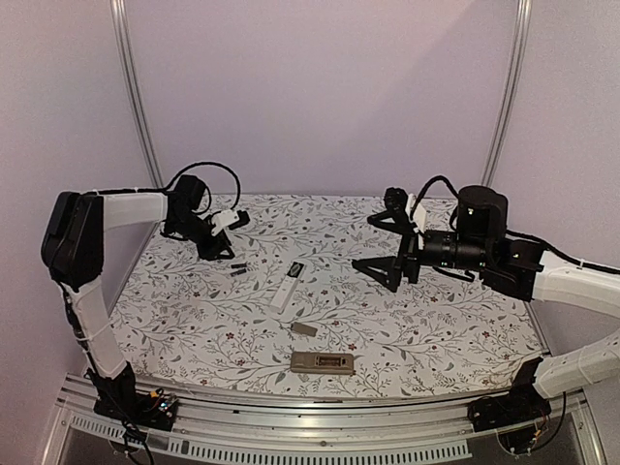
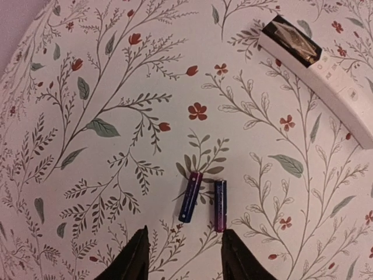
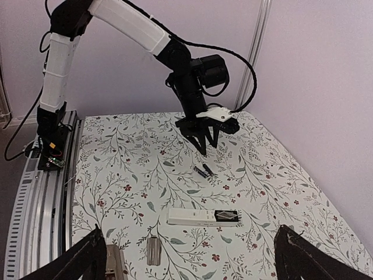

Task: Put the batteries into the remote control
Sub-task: Pick up the battery from the center of the board, then pass from the left arm to the right

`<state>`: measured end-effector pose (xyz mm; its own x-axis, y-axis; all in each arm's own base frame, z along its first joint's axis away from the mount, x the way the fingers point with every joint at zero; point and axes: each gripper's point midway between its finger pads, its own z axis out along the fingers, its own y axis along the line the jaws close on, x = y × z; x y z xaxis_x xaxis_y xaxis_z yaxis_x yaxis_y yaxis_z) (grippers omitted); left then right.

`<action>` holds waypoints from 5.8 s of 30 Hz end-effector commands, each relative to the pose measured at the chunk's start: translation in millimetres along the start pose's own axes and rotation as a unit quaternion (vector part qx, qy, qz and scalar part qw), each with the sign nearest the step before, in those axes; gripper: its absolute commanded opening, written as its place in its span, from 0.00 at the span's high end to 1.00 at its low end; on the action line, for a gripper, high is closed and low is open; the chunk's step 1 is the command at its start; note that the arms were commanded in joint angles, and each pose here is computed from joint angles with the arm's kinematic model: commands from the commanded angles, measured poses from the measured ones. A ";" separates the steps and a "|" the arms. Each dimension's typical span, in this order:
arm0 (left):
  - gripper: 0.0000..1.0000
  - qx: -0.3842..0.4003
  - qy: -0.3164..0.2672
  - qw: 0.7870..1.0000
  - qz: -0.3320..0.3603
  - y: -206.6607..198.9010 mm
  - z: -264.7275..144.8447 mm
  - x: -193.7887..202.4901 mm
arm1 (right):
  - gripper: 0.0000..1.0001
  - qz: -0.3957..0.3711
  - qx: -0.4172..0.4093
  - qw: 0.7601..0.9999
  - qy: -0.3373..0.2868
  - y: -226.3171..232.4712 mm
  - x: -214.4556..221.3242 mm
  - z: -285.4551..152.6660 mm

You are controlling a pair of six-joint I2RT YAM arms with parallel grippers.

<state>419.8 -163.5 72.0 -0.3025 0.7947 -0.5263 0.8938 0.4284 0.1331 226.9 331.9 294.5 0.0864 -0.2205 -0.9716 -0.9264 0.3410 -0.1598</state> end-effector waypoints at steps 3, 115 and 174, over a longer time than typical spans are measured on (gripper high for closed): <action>0.57 0.057 0.000 0.998 0.037 1.6 18.8 15.3 | 0.01 -0.013 0.002 1.000 -0.009 -0.5 0.8 -5.6; 1.00 0.160 0.075 0.967 0.186 -369.0 31.2 -101.7 | 0.27 0.586 0.029 0.765 0.265 43.5 215.8 -10.0; 1.00 0.119 -0.616 0.779 -0.017 -283.7 -227.4 -293.6 | 0.31 0.071 -0.048 0.978 -0.192 31.6 -60.3 -50.4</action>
<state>193.3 -426.8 332.5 0.0367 -0.0714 -0.9968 0.9539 0.2997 0.0136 190.9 296.2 326.0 -0.1554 0.1066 -0.9821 -0.9372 0.2983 0.1807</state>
